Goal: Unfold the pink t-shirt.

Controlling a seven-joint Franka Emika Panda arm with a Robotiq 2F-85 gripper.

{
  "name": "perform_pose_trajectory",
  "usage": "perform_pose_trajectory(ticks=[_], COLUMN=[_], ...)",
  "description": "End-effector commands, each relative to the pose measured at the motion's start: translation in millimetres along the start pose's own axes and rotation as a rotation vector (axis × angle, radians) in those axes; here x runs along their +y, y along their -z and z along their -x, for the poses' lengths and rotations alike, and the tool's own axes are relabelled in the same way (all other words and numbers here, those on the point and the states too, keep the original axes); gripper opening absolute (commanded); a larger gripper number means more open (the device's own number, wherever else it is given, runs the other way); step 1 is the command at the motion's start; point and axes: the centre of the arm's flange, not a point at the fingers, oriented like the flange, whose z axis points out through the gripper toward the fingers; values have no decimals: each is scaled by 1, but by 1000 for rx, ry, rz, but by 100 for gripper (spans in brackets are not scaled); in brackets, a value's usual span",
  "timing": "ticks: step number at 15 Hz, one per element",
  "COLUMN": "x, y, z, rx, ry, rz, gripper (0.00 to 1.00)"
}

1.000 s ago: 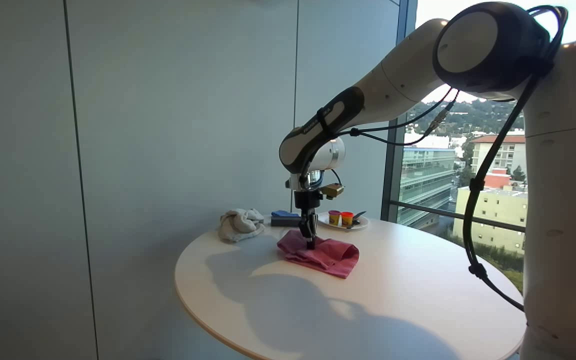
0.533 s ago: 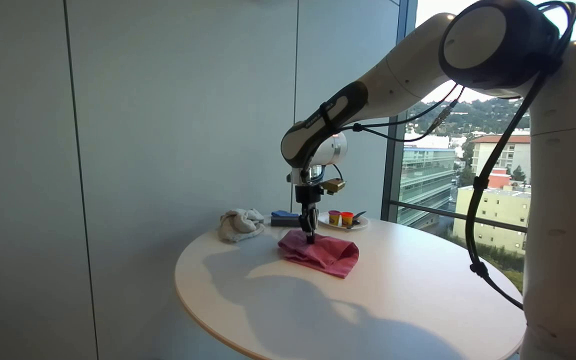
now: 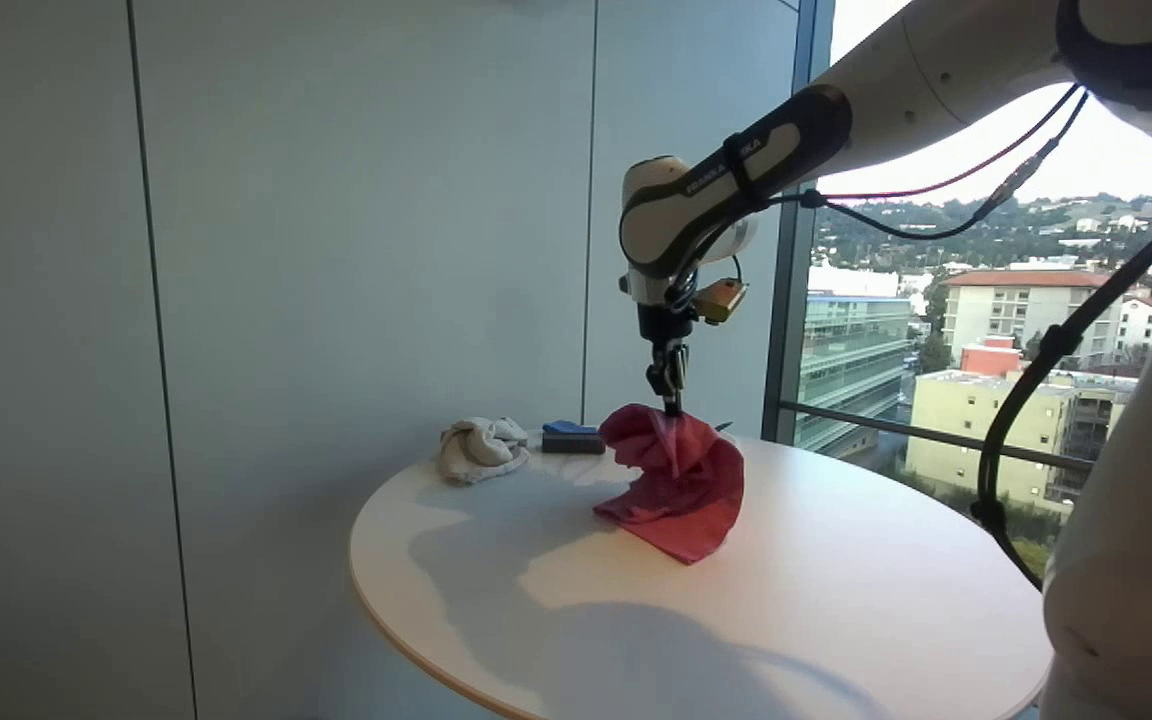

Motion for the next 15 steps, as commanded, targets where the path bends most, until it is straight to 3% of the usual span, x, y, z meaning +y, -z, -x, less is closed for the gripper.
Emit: perform_pose_trajectory(ticks=[1,3,5,7,9,11,15], x=[1,5,7,8,-1,-17,-71], y=[-11,-35,-66,-91,-96,-77,-4], z=[37,40,40,38,29,8,-43], rx=[-125,-236,-281,-329,-258,-175,-75], ry=[-114,-157,-185,-239,-154,-51,143], rz=[114,142,34,-1,-58,-65,-69], gripper=[4,4,4,4,4,4,4])
